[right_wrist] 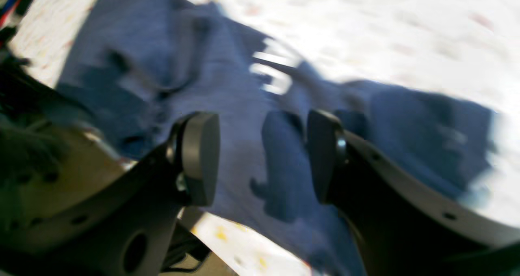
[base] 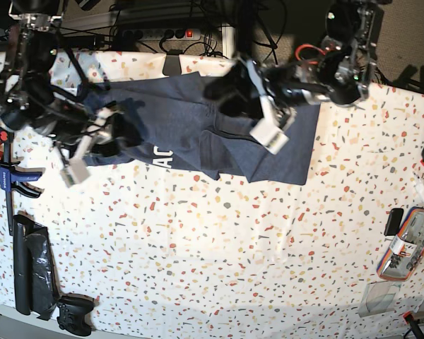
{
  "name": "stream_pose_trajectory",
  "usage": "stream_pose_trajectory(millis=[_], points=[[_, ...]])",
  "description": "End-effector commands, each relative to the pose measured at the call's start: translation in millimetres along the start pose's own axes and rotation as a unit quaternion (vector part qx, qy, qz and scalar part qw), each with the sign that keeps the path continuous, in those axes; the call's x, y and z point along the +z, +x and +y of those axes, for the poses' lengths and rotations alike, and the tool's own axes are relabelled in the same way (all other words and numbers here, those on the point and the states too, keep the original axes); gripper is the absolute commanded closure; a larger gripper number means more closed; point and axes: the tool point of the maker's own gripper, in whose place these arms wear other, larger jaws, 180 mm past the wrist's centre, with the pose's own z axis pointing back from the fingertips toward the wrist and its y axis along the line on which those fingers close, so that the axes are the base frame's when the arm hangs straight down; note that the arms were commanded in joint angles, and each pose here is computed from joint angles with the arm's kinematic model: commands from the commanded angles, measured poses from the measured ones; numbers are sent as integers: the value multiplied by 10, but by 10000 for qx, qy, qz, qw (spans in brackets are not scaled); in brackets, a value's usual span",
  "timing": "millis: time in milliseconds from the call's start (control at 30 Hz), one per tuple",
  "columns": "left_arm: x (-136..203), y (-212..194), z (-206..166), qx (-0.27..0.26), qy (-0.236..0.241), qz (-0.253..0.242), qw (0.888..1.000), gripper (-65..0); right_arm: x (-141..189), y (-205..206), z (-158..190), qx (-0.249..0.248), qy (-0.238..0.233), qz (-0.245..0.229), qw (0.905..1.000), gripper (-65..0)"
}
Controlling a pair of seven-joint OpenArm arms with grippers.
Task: Fold the T-shirt properly
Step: 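Press the folded layers down and lift both grippers away, then release the shirt and withdraw both grippers to the table sides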
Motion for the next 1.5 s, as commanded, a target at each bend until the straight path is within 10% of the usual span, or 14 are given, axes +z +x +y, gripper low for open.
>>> stream_pose_trajectory(millis=[0,200,633,1467], points=[[88,251,26,-100,27,-494,9987,-283,127,148,-109,64,-171,-264,9995,-340],[310,309,615,-386,1479,-581,9865,-283,506,312,-414,-262,-530,-860,9945,-340],[112,-53,990,-923,2835,280,9541,-281,521,337,-401,-306,-476,-951,9939,-340],[-931,641,593,-1030,1797,-92,9783,-281,522,348,-387,-316,-436,-982,9937,-340]])
